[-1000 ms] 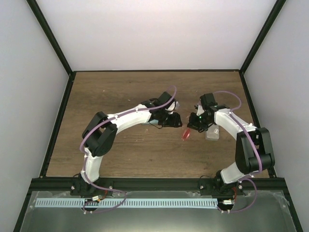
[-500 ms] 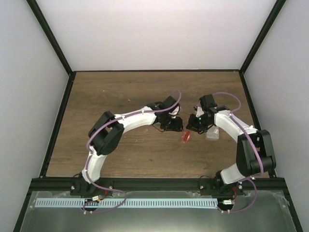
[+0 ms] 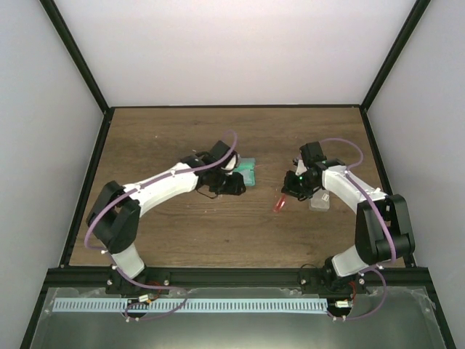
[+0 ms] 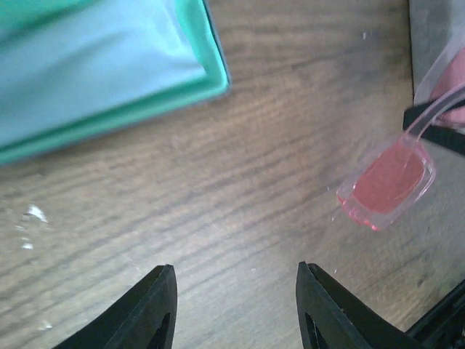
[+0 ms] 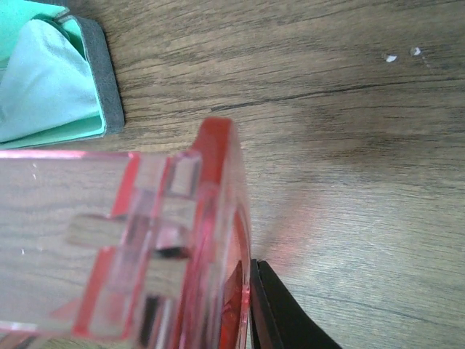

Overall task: Organize the sunglasses
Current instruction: Fold the sunglasses.

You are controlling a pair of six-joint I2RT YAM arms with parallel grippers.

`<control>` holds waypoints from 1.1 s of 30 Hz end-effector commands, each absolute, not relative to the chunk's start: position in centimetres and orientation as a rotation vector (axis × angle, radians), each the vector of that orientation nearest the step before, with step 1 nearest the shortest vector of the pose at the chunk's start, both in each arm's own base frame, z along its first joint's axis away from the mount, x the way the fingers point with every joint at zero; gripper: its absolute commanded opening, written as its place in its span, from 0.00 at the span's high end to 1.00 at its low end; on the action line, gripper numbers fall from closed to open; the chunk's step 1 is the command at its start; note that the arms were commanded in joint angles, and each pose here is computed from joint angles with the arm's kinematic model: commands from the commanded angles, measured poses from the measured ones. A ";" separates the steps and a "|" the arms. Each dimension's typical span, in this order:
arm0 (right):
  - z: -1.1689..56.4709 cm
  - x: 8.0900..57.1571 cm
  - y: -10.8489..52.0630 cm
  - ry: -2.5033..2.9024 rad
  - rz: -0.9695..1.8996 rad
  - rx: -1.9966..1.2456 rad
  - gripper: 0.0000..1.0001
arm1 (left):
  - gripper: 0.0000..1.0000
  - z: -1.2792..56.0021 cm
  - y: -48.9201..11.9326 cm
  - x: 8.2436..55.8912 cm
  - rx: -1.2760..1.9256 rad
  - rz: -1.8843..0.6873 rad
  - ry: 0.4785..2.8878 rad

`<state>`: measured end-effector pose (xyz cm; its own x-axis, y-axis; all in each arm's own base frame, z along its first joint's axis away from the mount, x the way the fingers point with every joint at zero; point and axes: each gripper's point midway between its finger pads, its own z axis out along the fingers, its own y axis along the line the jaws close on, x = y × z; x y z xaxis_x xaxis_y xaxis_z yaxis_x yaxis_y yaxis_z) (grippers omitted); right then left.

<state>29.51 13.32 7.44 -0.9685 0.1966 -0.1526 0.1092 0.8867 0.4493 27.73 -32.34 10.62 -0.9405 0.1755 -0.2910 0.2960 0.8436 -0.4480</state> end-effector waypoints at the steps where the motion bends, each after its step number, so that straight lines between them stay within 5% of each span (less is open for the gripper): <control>1: 8.1 30.0 13.7 2.827 0.677 0.201 0.88 | 0.52 14.5 -31.6 30.8 0.326 -0.739 2.658; 15: 7.3 27.1 13.4 2.848 0.675 0.191 0.92 | 0.51 21.0 -37.0 41.1 0.366 -0.791 2.488; 33: 7.1 27.2 13.8 2.835 0.722 0.220 0.93 | 0.50 18.3 -43.2 32.8 0.585 -1.138 2.537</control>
